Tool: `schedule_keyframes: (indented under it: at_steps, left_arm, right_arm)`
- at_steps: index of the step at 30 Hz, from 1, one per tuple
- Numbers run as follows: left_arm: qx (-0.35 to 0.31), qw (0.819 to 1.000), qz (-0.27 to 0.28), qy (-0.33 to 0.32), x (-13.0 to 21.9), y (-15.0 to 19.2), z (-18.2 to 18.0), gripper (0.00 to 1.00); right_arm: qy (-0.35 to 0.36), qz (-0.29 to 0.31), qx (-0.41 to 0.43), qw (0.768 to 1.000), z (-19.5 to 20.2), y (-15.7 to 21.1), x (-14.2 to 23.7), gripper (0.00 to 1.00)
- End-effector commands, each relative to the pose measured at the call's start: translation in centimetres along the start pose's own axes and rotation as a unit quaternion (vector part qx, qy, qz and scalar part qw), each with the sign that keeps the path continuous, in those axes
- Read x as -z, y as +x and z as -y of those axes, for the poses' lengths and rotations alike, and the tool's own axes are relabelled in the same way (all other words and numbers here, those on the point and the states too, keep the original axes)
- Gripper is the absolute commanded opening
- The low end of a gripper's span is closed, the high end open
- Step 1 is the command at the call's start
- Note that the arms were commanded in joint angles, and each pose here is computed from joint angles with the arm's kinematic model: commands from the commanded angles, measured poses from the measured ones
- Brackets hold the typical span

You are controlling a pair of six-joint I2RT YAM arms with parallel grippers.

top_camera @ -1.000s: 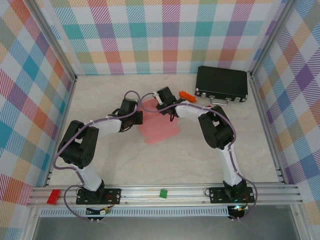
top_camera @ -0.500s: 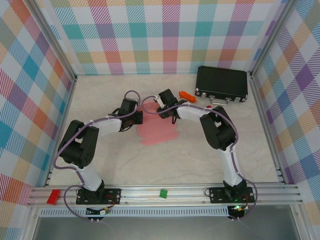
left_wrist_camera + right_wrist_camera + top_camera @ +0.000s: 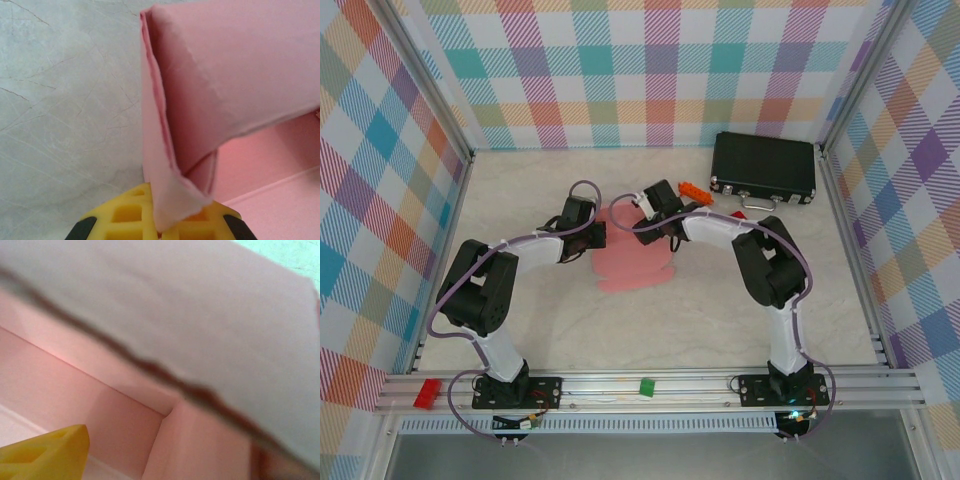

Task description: Fold the paper box

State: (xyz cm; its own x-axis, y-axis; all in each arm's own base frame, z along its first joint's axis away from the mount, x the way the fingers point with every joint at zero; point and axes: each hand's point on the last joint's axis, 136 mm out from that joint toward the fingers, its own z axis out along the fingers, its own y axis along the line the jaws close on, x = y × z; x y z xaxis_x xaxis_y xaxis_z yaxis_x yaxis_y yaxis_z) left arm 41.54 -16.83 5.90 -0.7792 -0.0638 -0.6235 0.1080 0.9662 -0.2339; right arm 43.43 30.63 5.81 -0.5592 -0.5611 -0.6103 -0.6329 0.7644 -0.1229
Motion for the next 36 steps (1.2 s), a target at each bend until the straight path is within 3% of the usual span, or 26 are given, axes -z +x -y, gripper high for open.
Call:
schedule_keyframes:
  at_steps: [1,13,21,30,36]
  left_arm:
    - [-0.004,1.000,-0.025,0.006,-0.6,1.2,0.7,0.00]
    - [0.005,1.000,-0.030,0.005,-0.3,1.0,0.8,0.00]
    - [0.035,0.998,-0.054,-0.011,0.2,1.1,0.6,0.00]
    - [0.174,0.981,-0.080,-0.033,1.5,1.8,0.3,0.00]
    - [0.268,0.960,-0.070,-0.037,2.9,1.9,0.3,0.00]
  right_arm:
    - [-0.022,0.007,-0.005,1.000,-0.4,-0.2,1.3,0.76]
    - [-0.030,0.011,-0.024,0.999,-0.3,0.8,3.5,0.77]
    - [-0.023,0.030,-0.077,0.996,0.8,0.4,7.3,0.78]
    - [-0.041,0.011,-0.189,0.981,1.3,3.3,12.5,0.78]
    - [-0.108,0.000,-0.275,0.955,-0.9,5.5,15.1,0.78]
